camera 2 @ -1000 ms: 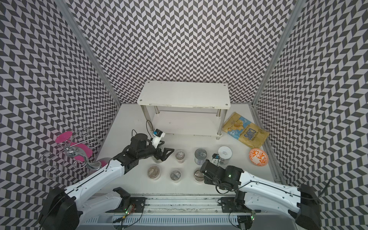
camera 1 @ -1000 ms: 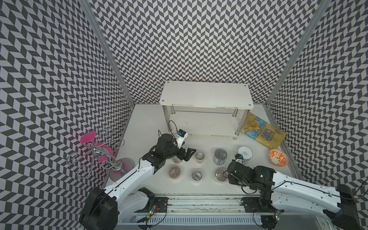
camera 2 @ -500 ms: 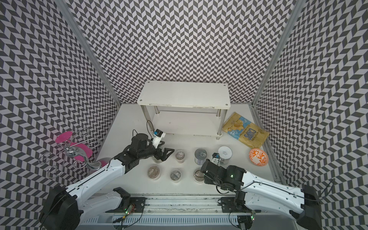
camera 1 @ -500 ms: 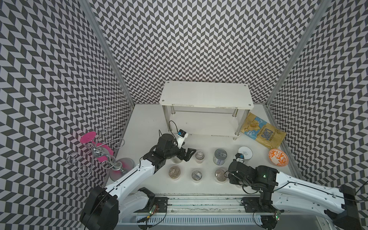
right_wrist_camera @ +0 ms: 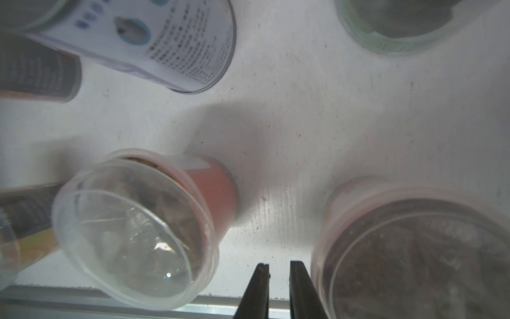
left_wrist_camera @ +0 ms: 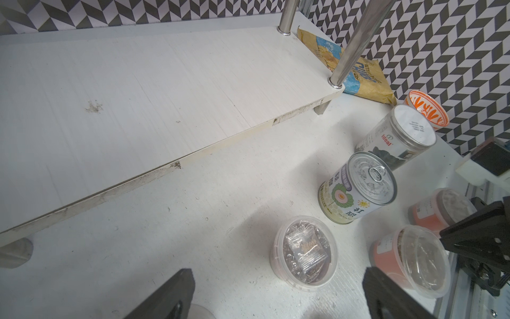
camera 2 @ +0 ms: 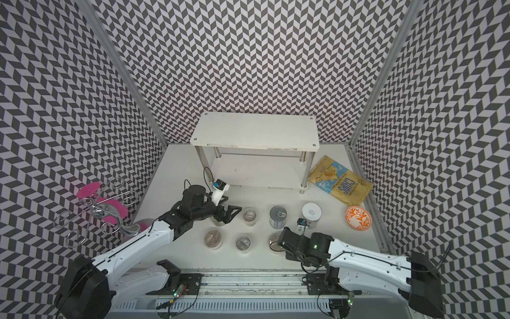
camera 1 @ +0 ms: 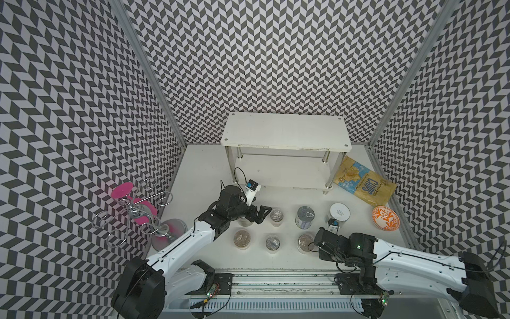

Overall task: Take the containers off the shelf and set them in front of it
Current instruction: Place the container at the center of the board, then reset both arms

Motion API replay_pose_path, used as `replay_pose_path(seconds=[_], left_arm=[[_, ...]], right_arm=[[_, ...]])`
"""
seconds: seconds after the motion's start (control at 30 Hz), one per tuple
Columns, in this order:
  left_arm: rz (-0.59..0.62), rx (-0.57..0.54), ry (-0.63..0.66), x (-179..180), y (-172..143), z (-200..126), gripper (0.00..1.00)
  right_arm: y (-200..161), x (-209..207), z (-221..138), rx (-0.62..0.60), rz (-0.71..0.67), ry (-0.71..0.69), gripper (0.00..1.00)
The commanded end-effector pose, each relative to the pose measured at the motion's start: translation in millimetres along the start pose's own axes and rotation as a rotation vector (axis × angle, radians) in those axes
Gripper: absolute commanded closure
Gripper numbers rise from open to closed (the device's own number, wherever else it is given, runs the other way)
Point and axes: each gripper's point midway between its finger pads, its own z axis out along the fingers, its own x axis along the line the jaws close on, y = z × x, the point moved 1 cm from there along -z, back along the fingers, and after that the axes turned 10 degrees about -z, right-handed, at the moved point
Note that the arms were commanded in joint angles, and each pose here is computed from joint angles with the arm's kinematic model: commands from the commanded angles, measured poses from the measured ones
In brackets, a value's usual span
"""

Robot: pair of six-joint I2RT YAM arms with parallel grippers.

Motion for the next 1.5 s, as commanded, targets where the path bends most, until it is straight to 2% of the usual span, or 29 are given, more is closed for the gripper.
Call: replay_pose_path(seconds=[0.0,0.23,0.33,0.47,0.57,0.67,0.73,0.87,1.0,1.07,1.2,1.37,1.47], left_arm=[[0.009,-0.022,0.006,0.0,7.2,-4.0,0.0],[-0.003,-0.029,0.015,0.6,9.0,-5.8,0.0],[-0.003,-0.041,0.021,-1.1,15.5,-9.7,0.0],[0.005,-0.054,0.069,5.4,24.0,-17.8,0.0],[-0.023,-0.085,0.157,30.1,32.9,-29.1,0.0],[-0.111,-0.146,0.246,65.1,43.7,-44.9,0.0],[-0.17,-0.186,0.323,89.4,47.8,-56.9,0.0],[-0.277,-0.299,0.488,137.4,48.7,-89.6,0.0],[-0.363,-0.375,0.629,186.2,44.5,-109.7,0.0],[-0.387,-0.406,0.659,204.1,50.1,-113.8,0.0],[-0.371,-0.445,0.77,235.6,57.3,-114.5,0.0],[-0.24,-0.566,0.841,250.3,69.8,-120.6,0.0],[-0.216,-0.57,0.907,266.3,64.0,-118.7,0.0]], right_arm=[[14.5,-8.9,-3.2,-0.081,0.031,-0.072,0.79],[27.2,-12.3,-6.5,-0.13,0.021,-0.107,0.72],[49.3,-3.4,-27.6,-0.219,0.026,-0.042,0.66],[85.1,-10.8,-50.6,-0.297,0.029,-0.019,0.53],[128.2,-14.1,-71.1,-0.397,0.003,-0.003,0.41],[173.9,-26.9,-88.1,-0.482,-0.015,-0.03,0.28],[196.2,-37.0,-97.6,-0.519,-0.016,-0.049,0.23],[221.0,-74.0,-110.6,-0.565,0.023,-0.126,0.12],[236.2,-126.8,-100.2,-0.615,0.12,-0.224,0.01],[241.4,-150.6,-92.5,-0.649,0.188,-0.258,0.01],[254.2,-192.4,-81.2,-0.811,0.299,-0.289,0.0],[262.2,-217.5,-63.1,-0.947,0.237,-0.379,0.0],[270.8,-215.2,-56.1,-1.021,0.199,-0.328,0.01]])
